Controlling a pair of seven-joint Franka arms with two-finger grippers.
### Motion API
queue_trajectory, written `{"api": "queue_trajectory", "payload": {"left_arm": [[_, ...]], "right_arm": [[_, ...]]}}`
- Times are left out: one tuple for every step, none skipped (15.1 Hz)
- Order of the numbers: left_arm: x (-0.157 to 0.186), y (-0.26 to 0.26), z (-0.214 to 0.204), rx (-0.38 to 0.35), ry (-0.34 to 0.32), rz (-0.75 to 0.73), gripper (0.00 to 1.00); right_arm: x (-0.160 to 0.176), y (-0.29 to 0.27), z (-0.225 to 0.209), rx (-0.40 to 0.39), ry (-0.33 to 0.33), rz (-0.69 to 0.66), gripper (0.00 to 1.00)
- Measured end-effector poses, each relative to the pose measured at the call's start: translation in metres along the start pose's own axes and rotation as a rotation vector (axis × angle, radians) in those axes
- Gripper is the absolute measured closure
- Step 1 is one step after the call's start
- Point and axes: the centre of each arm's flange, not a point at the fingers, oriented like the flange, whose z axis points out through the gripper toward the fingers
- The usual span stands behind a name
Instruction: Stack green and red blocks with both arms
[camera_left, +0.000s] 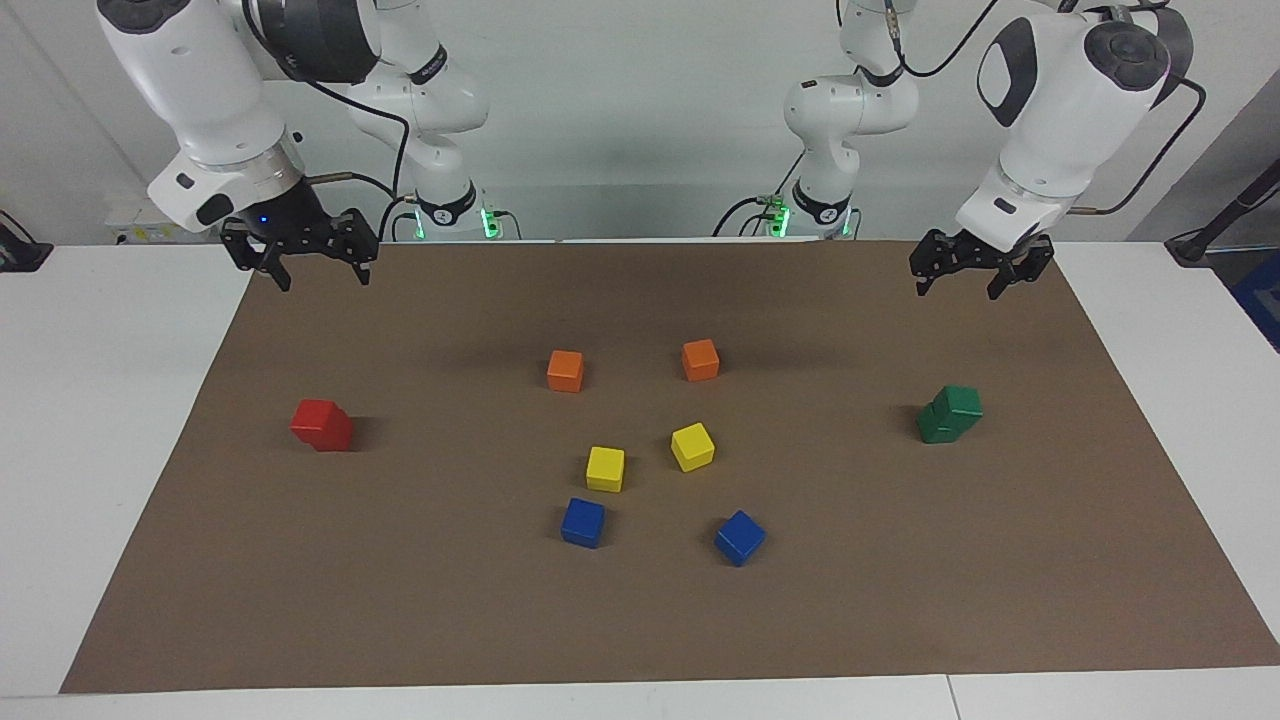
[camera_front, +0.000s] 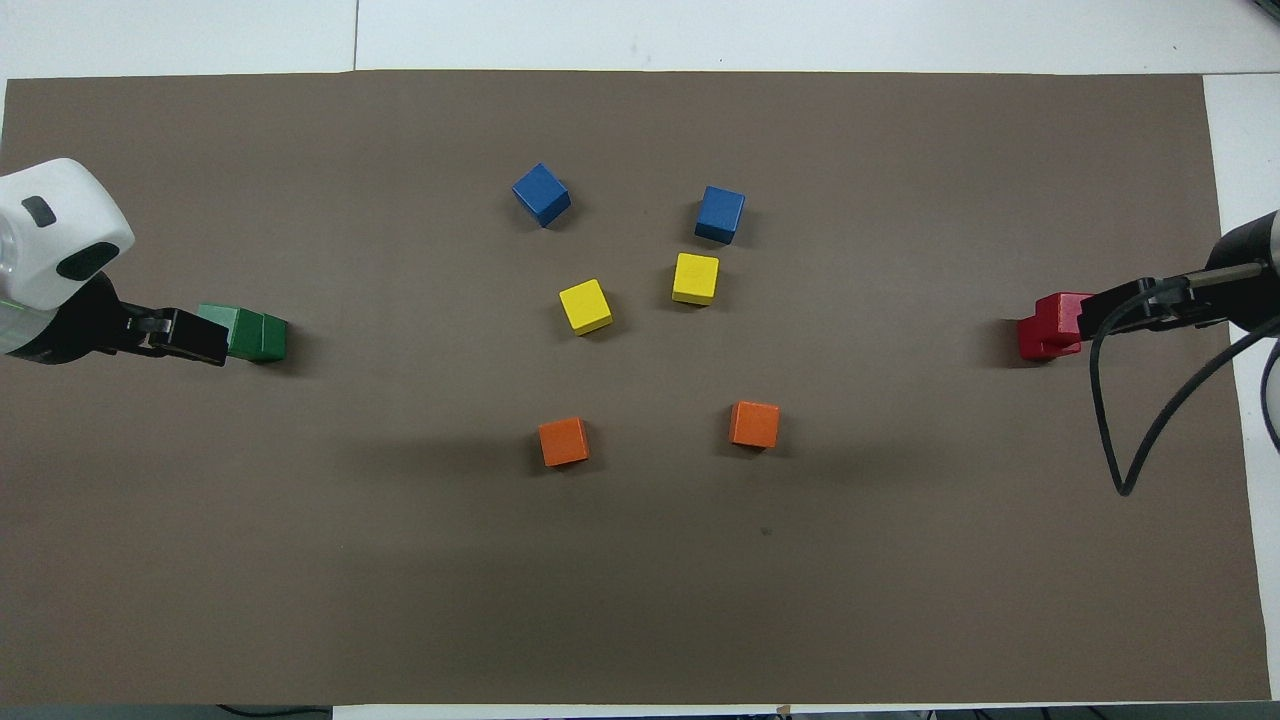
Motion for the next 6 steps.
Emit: {"api": "queue_trajectory", "payload": {"left_arm": [[-0.0001, -0.0006, 0.0, 0.0, 0.0, -0.001, 0.0], [-0.0002, -0.0016, -0.0002, 0.0, 0.0, -0.003, 0.0], [-0.0006, -0.003, -0.0007, 0.0, 0.001, -0.006, 0.0], [-0.0012, -0.0044, -0.0016, 0.0, 0.003, -0.009, 0.0], [-0.0019, -0.0055, -0.0028, 0.0, 0.005, -0.011, 0.0], [-0.0028, -0.0061, -0.0043, 0.0, 0.008, -0.012, 0.0]], "right_arm": [[0.0, 0.0, 0.0, 0.0, 0.0, 0.0, 0.0], [0.0, 0.0, 0.0, 0.0, 0.0, 0.0, 0.0], [0.0, 0.0, 0.0, 0.0, 0.0, 0.0, 0.0], [0.0, 0.0, 0.0, 0.0, 0.0, 0.0, 0.0], [0.0, 0.0, 0.0, 0.0, 0.0, 0.0, 0.0], [0.0, 0.0, 0.0, 0.0, 0.0, 0.0, 0.0]]}}
